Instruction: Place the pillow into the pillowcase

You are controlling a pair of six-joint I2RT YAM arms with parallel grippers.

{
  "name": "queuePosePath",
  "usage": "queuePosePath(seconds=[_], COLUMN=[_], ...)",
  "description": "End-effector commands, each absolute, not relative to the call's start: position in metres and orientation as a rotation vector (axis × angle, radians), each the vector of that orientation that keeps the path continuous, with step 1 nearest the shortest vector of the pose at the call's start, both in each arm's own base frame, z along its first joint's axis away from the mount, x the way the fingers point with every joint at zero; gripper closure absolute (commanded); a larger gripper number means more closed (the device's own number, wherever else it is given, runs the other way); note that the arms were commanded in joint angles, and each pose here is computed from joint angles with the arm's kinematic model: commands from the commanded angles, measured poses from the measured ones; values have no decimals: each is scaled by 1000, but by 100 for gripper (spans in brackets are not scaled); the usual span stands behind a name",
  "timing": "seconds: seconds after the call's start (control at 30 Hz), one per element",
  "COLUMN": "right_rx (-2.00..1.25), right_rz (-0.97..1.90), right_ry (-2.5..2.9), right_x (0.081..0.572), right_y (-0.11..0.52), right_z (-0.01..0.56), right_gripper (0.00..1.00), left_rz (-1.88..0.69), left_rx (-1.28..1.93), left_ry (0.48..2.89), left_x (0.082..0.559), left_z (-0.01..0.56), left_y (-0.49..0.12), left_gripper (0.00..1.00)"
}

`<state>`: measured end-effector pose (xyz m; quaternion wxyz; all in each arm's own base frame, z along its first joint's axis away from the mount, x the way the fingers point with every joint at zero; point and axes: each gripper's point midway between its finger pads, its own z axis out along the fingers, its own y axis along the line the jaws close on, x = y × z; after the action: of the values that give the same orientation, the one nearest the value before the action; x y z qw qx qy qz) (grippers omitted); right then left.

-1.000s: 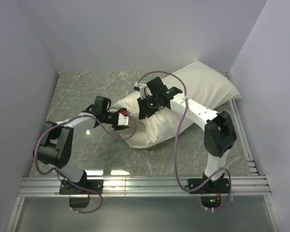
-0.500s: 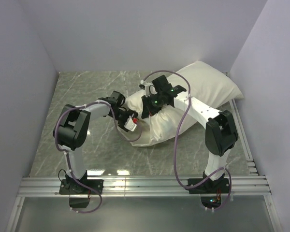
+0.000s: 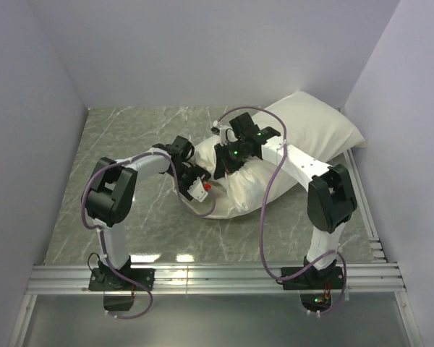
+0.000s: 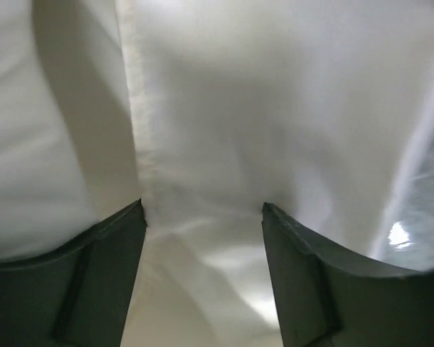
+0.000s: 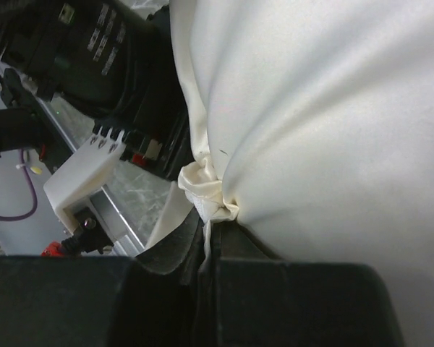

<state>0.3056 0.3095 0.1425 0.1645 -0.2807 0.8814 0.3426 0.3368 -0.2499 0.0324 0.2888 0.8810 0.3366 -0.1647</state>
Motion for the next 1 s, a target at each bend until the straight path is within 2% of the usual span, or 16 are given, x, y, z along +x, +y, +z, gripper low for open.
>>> queuePosePath(seconds=[0.0, 0.2, 0.3, 0.4, 0.6, 0.63, 0.7, 0.73, 0.77, 0.83, 0.97], right_rx=[-836, -834, -835, -835, -843, -841, -840, -841, -842, -845, -845], right_rz=[1213, 1207, 1208, 1211, 1211, 1210, 1212, 1216, 1216, 1207, 1164], right_ry=[2341, 2353, 2360, 2354, 2361, 2361, 2364, 2366, 2367, 2372, 2381], right_x=[298, 297, 297, 297, 296, 297, 296, 295, 295, 294, 297], right_y=[344, 342, 342, 342, 342, 342, 342, 342, 341, 340, 334], right_z=[186, 183, 183, 184, 182, 182, 181, 180, 179, 179, 177], right_gripper=[100, 100, 100, 100, 100, 100, 100, 100, 100, 100, 100], left_rz=[-476, -527, -585, -584, -550, -534, -474, -459, -457, -392, -469], left_rx=[2418, 2470, 2485, 2483, 2409, 2385, 2330, 2310, 2289, 2233, 2266], left_ry=[778, 878, 906, 921, 998, 1011, 1015, 1015, 1045, 1011, 1001], left_x=[302, 294, 293, 293, 309, 313, 323, 325, 321, 328, 303], left_z=[33, 27, 24, 20, 20, 21, 25, 26, 21, 37, 48], left_y=[-259, -249, -250, -256, -271, -274, -279, -281, -278, -282, -262], left_gripper=[30, 41, 39, 43, 68, 76, 83, 92, 96, 99, 100])
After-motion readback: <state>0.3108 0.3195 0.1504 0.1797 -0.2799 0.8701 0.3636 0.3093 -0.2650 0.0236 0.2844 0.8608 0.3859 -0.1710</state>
